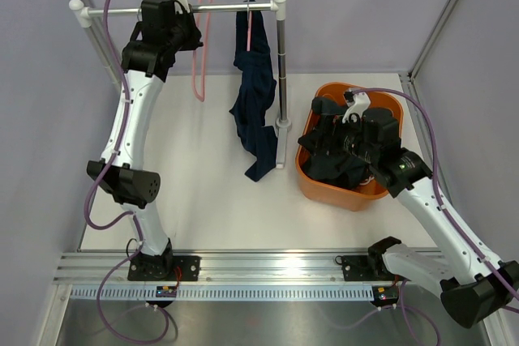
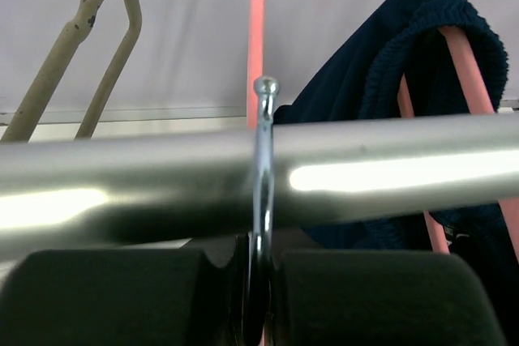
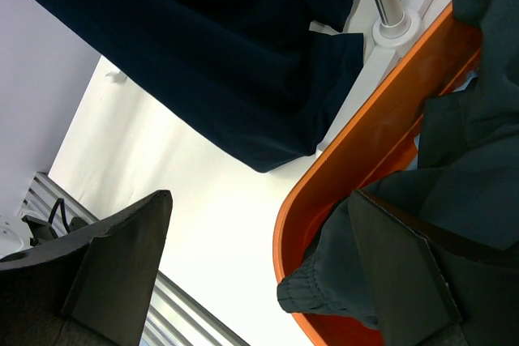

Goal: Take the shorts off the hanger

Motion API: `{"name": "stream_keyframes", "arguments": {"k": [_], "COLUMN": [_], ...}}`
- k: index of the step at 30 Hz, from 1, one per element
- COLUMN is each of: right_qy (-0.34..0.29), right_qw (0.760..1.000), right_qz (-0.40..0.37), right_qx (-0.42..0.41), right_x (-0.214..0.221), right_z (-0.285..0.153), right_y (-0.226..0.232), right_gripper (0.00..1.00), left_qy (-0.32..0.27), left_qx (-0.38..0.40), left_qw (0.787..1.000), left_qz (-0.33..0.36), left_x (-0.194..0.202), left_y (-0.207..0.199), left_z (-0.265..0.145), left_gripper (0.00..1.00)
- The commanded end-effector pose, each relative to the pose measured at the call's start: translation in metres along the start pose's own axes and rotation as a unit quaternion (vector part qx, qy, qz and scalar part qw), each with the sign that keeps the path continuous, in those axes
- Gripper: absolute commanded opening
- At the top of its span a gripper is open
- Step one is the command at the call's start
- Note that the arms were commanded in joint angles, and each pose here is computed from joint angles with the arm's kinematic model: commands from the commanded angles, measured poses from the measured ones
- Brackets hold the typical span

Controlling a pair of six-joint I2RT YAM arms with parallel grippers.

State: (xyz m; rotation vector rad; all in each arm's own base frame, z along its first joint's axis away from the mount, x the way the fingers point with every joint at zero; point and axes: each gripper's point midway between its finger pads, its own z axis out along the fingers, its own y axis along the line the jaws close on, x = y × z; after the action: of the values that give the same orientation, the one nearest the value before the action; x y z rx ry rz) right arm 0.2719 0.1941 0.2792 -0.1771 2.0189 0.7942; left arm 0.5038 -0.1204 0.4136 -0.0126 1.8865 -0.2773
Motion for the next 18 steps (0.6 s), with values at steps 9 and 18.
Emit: {"name": "stream_keyframes", "arguments": {"k": [9, 18], "right_qy": [-0.009, -0.006], "right_qw": [1.000, 1.000], "right_qz": [-0.010, -0.010], "right_qx": [-0.017, -0.017], "right_x": [-0.005, -0.004], "right_z": [0.004, 0.007], "right_y": [0.004, 0.004], "right_gripper": [0.99, 1.00], "left_qy": [-0.035, -0.058], "left_qx": [-0.007, -0.013], "left_qw": [0.999, 0.998], "left_qz": [-0.002, -0.001], "left_x": [-0.015, -0.028], "left_y": [0.004, 0.003], "left_z": [-0.014, -0.036], "left_gripper": [0.12, 0.20]}}
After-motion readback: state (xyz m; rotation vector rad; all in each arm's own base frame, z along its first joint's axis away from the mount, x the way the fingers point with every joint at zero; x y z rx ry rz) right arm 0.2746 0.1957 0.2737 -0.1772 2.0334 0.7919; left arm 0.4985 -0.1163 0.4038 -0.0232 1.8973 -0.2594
